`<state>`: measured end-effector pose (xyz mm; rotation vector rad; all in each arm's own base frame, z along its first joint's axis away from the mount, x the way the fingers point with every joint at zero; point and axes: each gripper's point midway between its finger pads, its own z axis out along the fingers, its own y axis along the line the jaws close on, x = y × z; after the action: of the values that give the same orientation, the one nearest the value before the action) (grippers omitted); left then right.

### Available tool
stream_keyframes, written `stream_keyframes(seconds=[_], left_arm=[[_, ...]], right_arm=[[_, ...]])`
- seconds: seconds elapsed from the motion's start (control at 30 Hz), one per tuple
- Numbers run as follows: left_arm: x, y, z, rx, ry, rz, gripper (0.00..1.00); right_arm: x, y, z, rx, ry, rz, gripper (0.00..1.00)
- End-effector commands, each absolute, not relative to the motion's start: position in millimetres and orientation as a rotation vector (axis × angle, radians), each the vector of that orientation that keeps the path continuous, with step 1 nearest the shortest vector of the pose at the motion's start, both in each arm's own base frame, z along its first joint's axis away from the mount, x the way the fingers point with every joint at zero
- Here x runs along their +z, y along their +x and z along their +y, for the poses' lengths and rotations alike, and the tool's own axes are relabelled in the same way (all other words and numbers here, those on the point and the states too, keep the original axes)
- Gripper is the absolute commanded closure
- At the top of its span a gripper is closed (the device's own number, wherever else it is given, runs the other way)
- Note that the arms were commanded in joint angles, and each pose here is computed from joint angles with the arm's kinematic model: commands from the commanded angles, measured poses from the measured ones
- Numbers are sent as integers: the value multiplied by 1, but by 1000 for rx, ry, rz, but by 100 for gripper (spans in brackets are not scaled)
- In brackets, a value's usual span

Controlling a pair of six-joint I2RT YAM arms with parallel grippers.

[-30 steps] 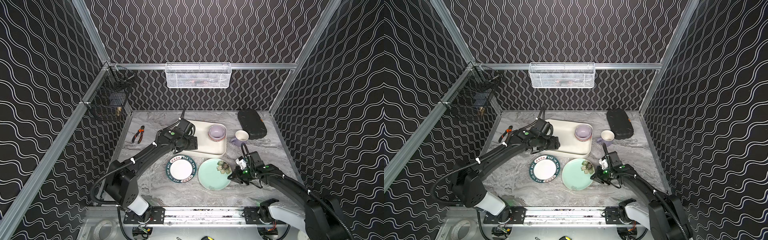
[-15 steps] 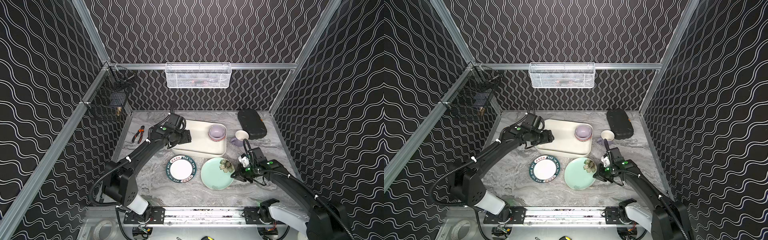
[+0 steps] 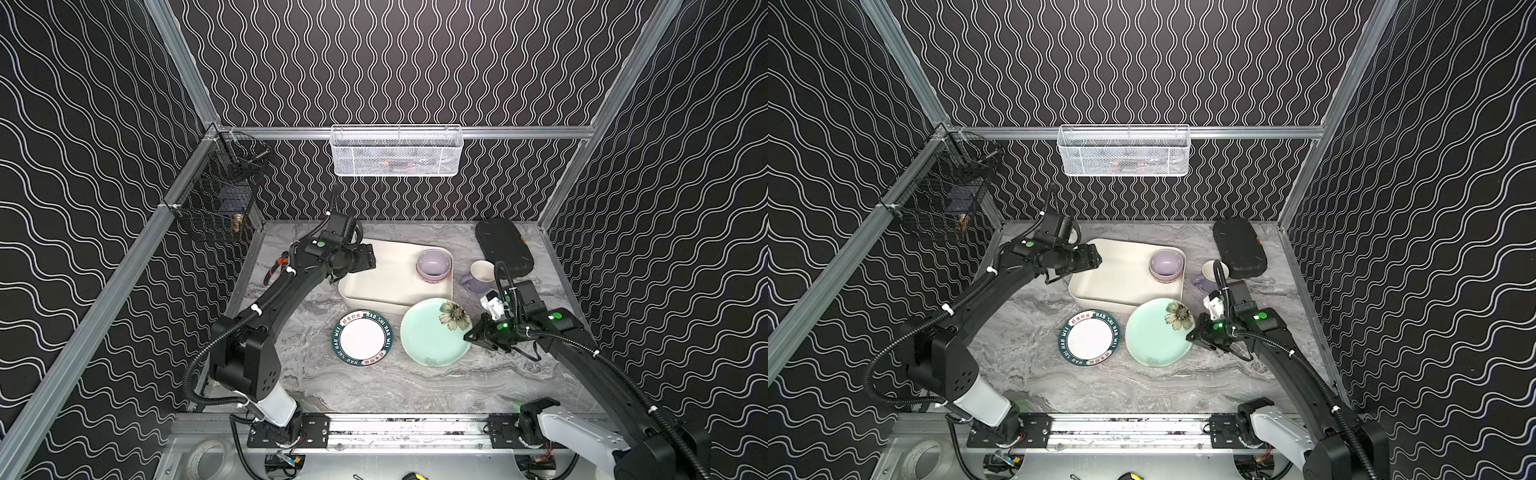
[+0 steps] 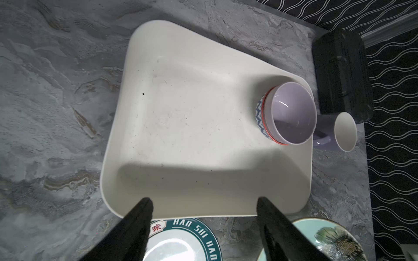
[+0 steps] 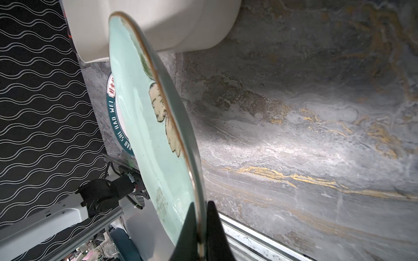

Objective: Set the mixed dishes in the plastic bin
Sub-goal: 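Carry the green plate into the bin while the left gripper holds the bin rim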

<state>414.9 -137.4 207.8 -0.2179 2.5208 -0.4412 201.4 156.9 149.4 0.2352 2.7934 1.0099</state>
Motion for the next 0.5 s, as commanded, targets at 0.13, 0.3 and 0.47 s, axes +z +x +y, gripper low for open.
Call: stream_keyframes(seconds=[0.13,0.3,0.47], left_arm=[[197,432,-97,-331,-270,2507,21],[171,444,-80,-270,-328,2518,21],[146,455,-71,-253,-400,2517,21]], right_arm=[[188,232,172,1081,141,2689,100],[205,267,184,1094,94,2649,100],[213,309,194,1059,57,2632,100]])
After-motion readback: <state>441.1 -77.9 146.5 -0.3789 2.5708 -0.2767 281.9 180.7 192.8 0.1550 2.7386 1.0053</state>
